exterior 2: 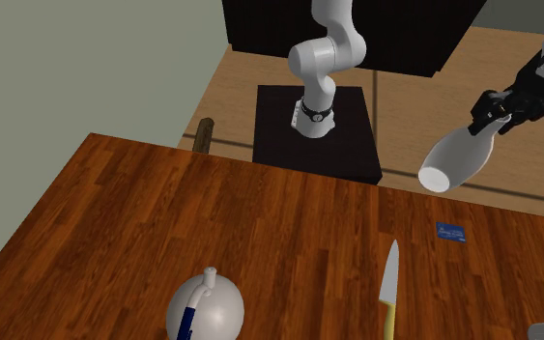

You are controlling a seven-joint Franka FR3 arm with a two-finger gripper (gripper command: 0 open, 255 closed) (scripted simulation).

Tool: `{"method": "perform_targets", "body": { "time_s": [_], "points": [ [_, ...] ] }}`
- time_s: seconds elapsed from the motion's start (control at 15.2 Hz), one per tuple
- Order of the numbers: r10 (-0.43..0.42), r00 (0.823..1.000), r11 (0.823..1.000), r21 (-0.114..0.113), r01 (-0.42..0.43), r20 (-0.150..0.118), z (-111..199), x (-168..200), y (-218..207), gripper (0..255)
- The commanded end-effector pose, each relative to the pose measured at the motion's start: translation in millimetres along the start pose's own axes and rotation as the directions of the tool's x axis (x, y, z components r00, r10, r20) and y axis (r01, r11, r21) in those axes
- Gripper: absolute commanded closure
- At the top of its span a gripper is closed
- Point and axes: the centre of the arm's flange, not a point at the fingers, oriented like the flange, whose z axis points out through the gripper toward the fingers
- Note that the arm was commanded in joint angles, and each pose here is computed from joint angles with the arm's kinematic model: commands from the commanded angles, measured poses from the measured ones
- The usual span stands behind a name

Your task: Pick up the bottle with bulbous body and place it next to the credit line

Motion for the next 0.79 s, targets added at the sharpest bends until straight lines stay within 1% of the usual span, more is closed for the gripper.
{"method": "perform_targets", "body": {
  "time_s": [0.0, 0.73],
  "points": [
    [0.0, 1.0, 1.0, 0.0, 0.0, -0.001, 10, 1, 0, 255],
    [0.0, 1.0, 1.0, 0.0, 0.0, -0.001, 68, 2, 0, 255]
  ]
}}
